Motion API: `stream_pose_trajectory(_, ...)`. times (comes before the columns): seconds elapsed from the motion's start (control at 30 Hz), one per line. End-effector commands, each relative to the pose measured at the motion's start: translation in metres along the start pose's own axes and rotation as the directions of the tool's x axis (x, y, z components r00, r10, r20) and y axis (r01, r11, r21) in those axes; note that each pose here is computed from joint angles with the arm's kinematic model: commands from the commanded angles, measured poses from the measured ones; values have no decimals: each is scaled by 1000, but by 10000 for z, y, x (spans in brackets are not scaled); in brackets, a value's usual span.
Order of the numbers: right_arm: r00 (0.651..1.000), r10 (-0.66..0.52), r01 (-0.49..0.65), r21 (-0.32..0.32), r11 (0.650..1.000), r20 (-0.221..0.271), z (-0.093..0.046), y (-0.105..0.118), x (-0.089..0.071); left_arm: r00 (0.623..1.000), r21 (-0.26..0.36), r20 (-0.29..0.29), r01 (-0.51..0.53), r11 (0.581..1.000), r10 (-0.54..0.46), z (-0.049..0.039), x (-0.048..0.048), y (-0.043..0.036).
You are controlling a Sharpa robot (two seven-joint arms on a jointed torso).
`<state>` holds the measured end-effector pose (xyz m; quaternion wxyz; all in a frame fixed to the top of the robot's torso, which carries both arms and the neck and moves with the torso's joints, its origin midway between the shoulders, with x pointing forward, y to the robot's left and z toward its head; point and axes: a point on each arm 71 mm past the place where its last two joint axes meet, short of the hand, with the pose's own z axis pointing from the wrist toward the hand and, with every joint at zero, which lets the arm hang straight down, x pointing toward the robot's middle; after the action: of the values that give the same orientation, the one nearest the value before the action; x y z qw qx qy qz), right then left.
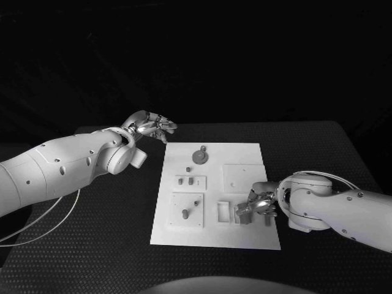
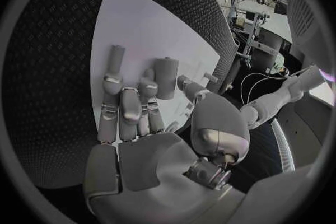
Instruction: Assemble the parts on the task board
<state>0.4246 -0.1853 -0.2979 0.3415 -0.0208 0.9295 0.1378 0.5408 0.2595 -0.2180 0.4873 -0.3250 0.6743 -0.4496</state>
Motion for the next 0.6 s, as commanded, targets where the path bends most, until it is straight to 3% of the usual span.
stream_pose_trajectory(0.03, 1000, -5, 5, 11, 1000, 2, 21, -21, 44, 1000, 14, -11, 10, 1000, -10, 1, 17, -21)
stream_pose_trajectory(0.4, 998, 45, -45, 8, 999, 50, 18, -36, 10, 1000, 12, -8, 9, 1000, -9, -8, 0, -14)
stream_pose_trajectory(0.6, 992, 126, -126, -10, 992, 31, -25, -24, 38, 1000, 10, -9, 10, 1000, -9, -11, -5, -10)
